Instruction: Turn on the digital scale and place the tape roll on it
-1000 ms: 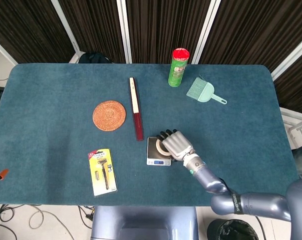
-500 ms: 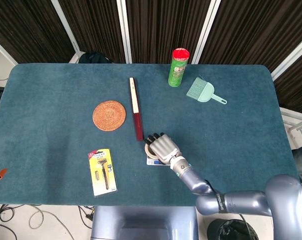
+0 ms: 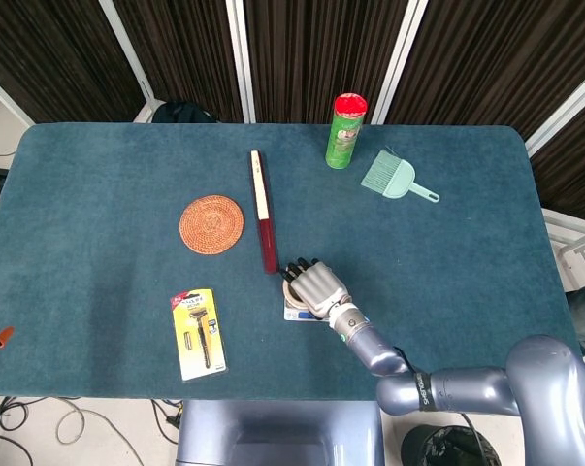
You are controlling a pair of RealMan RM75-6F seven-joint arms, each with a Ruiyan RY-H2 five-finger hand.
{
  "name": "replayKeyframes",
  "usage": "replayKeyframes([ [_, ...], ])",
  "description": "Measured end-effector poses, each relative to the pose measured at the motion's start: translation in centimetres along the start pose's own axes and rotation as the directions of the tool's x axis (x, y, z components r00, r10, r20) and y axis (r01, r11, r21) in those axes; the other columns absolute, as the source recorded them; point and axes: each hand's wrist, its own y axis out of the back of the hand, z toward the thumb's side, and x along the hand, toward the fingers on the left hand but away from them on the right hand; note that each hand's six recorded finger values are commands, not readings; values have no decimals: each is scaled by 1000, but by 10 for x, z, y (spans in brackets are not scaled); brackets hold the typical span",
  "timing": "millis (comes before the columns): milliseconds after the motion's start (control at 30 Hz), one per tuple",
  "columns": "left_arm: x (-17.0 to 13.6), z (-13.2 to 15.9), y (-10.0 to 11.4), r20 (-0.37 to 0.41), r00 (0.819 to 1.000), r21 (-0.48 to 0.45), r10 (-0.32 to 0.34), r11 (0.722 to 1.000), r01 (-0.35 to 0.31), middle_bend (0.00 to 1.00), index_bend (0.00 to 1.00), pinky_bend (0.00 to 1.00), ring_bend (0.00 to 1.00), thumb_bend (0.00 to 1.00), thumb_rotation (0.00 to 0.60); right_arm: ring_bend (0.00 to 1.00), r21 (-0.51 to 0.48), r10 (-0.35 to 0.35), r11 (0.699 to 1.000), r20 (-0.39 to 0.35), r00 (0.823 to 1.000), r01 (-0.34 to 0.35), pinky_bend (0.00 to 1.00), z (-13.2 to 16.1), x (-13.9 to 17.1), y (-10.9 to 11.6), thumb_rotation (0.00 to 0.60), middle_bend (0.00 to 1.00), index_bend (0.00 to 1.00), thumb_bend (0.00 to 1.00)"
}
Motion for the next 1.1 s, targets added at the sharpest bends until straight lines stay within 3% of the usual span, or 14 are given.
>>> replayKeyframes([
  [67,0,1,0,2,1000,1,0,1000,0,0,0,0,0,37,600,50,2,-1,1000,9,1000,1,817,-1,0,1,600,44,0,269],
  [133,0,1,0,3,1000,1,2,1000,-2,0,0,0,0,37,600,41,0,-7,1000,22,1000,7,476,-2,-1,3,600,28,0,250],
  [167,0,1,0,3,1000,1,4,1000,-4,0,0,0,0,37,600,36,-1,-10,1000,27,1000,10,259,-2,-1,3,600,20,0,242],
  [200,0,0,0,1,1000,1,4,1000,-4,0,0,0,0,37,600,32,-2,-13,1000,34,999,13,149,-3,-1,4,600,15,0,236],
  [467,0,0,0,4,1000,4,6,1000,-6,0,0,0,0,37,600,12,-12,-19,1000,33,999,19,120,-6,10,13,600,6,0,231],
  [667,-1,1,1,2,1000,3,8,1000,-8,0,0,0,0,37,600,4,-20,-57,998,58,997,59,87,-26,41,29,600,4,0,232],
  [867,-2,3,1,8,1000,6,10,1000,-10,0,0,0,0,37,600,4,-12,-118,992,156,981,122,73,-73,101,34,600,4,0,232],
  [1033,-4,7,-2,21,1000,16,7,1000,-7,0,0,0,0,37,600,4,-17,-172,983,236,956,181,73,-104,160,16,600,4,0,231],
  [1100,-5,9,-3,24,1000,20,6,1000,-7,0,0,0,0,37,600,4,-35,-209,973,273,939,226,73,-114,187,5,600,4,0,231],
])
